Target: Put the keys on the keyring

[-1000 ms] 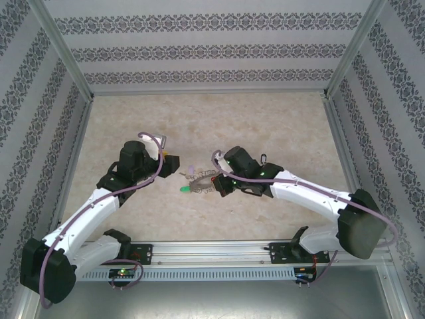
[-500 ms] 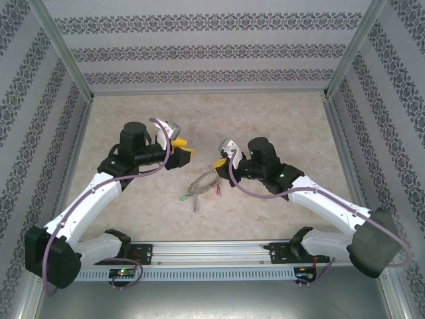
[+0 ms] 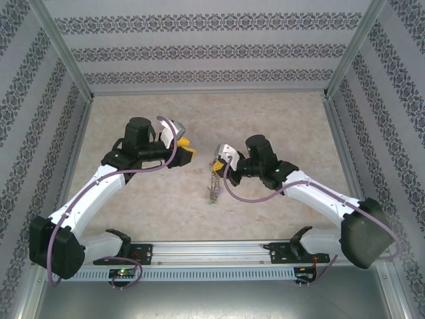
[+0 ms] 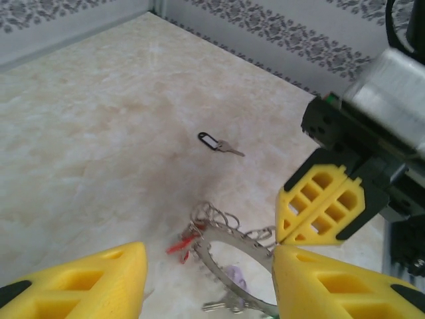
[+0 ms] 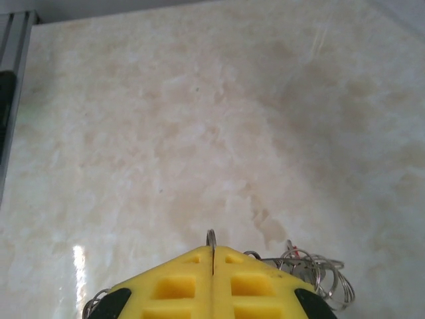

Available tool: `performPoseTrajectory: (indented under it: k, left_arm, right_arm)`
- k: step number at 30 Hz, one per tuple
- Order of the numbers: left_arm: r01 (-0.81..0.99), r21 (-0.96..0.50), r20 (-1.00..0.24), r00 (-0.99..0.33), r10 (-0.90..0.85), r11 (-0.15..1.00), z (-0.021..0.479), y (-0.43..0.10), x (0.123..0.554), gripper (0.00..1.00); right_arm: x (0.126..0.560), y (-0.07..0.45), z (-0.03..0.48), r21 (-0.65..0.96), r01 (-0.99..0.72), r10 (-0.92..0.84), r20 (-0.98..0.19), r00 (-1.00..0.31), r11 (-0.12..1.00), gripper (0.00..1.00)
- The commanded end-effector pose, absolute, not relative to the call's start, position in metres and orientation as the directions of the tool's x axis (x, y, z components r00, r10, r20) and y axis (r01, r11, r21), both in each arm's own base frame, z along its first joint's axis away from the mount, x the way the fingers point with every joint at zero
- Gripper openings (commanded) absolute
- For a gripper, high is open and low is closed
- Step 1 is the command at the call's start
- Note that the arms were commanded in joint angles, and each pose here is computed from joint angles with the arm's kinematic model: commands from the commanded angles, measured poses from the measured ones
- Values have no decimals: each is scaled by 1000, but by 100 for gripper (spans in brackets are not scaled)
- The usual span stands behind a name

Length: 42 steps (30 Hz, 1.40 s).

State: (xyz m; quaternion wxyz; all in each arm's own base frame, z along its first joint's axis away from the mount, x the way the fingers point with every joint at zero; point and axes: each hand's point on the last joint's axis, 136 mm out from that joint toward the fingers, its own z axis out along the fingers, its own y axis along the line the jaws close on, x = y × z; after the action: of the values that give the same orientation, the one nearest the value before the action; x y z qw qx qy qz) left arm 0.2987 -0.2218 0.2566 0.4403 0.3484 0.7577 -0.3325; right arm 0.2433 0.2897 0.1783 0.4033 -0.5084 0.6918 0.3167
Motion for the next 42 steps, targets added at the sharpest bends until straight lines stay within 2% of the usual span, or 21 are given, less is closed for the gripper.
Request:
performPoseTrajectory:
  k: [1,5,10,13,16,18,20,23,26,29,37,42]
  left_arm:
    - [789,-169,-891,-379,251,590,251,-209,298,54]
    - [787,-174,-897,-375,234,592,251,-208,293,54]
    - [783,-197,-897,-387,214,590,246,-209,292,54]
    - [787,-216,-890,-403,216,577,245,-211,291,54]
    - [793,-211,-890,-398,223,571,247,-212,290,54]
    - [794,-200,-893,-389,226,575,248,-211,290,54]
    - [797,-189,-901,-373,221,574,250,-211,290,54]
    - [830,-174,-925,-322,202,529,256,-217,286,54]
    - [885,-151,-951,-252,179,441,264,-227,276,56]
    - [931,-116,-964,-190,188,346,265,-235,264,56]
    - [960,-29,-971,-94,220,279,269,-252,255,56]
    - [976,-17,-966,-73,250,218,263,-258,247,55]
  right_arm:
    - [222,295,176,169,-964,-406,-882,-240,204,0]
    - [209,285,143,241,-941,-449,-832,-327,239,0]
    - [208,269,109,228,-918,-485,-793,-369,326,0]
    - [208,270,113,259,-908,-480,-782,-397,329,0]
    - [222,266,137,395,-853,-369,-778,-509,343,0]
    - [238,260,154,430,-808,-280,-783,-556,402,0]
    - [234,263,172,417,-847,-240,-831,-503,331,0]
    - [224,274,201,284,-925,-228,-912,-342,250,0]
    - [229,278,235,188,-953,-157,-961,-229,237,0]
    - [242,280,260,145,-948,-108,-977,-182,282,0]
    - [224,300,273,27,-985,-125,-991,-49,169,0]
    - [223,305,279,-11,-988,-130,-991,-9,154,0]
